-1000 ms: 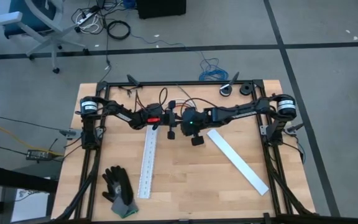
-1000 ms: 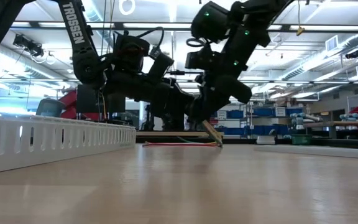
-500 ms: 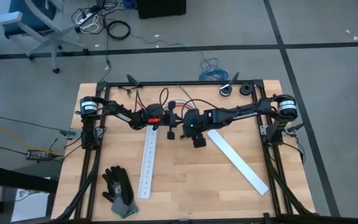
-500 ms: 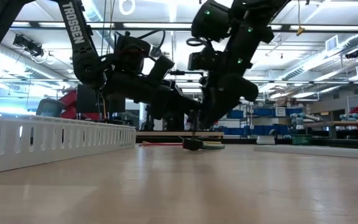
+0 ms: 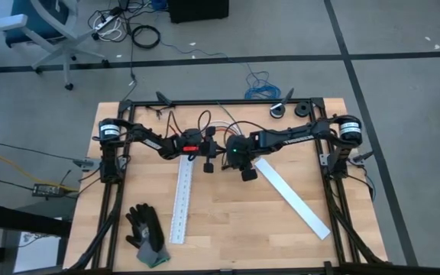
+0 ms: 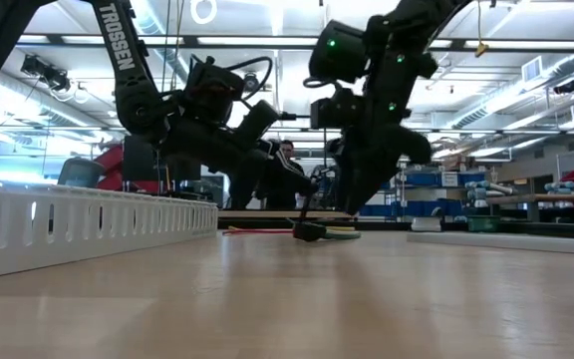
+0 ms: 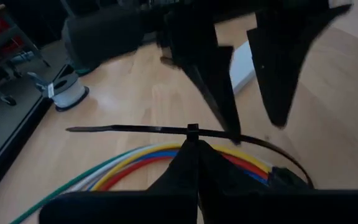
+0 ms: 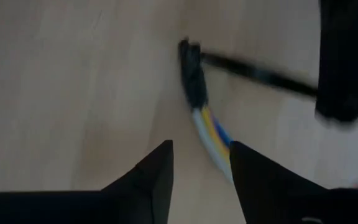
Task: Ziptie cables
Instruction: Wrap the cable wires with the black zip tie
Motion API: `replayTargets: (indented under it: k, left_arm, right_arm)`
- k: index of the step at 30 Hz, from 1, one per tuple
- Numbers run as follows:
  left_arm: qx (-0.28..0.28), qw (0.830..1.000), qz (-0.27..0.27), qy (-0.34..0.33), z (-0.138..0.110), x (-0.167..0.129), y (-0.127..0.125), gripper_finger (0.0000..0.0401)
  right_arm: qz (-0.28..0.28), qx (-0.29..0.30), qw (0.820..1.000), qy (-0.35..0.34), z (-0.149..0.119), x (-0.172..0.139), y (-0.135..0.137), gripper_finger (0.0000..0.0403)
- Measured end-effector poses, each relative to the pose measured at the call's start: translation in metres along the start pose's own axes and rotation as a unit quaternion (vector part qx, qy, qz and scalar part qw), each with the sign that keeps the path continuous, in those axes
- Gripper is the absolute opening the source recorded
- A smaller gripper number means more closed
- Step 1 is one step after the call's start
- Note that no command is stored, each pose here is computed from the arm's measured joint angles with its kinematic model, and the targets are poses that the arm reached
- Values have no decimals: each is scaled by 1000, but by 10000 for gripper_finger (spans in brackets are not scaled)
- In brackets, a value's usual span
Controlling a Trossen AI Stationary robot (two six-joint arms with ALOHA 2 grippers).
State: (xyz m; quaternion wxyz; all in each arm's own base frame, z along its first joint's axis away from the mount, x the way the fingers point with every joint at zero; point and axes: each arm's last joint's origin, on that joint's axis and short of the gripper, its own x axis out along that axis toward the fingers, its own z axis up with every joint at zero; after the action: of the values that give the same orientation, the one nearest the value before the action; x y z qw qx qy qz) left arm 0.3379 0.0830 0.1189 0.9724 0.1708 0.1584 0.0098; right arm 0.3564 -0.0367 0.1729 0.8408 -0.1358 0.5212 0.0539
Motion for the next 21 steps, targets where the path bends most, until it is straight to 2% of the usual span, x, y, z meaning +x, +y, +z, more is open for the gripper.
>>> replayTargets:
  k: [7, 15, 18, 21]
  left_arm:
    - [0, 999, -17, 41, 1, -6, 0, 0]
    - [-7, 999, -19, 46, 0, -19, -2, 0]
    - [-17, 999, -9, 25, -2, -24, -8, 0]
    - [-22, 1000, 1, -5, -2, -29, -14, 0]
  right_arm:
    - [20, 4, 999, -35, -5, 13, -13, 126]
    - [36, 9, 999, -16, -17, 28, -15, 110]
    - [22, 9, 1000, -18, -17, 28, -16, 79]
    - [17, 4, 1000, -20, -16, 28, -18, 22]
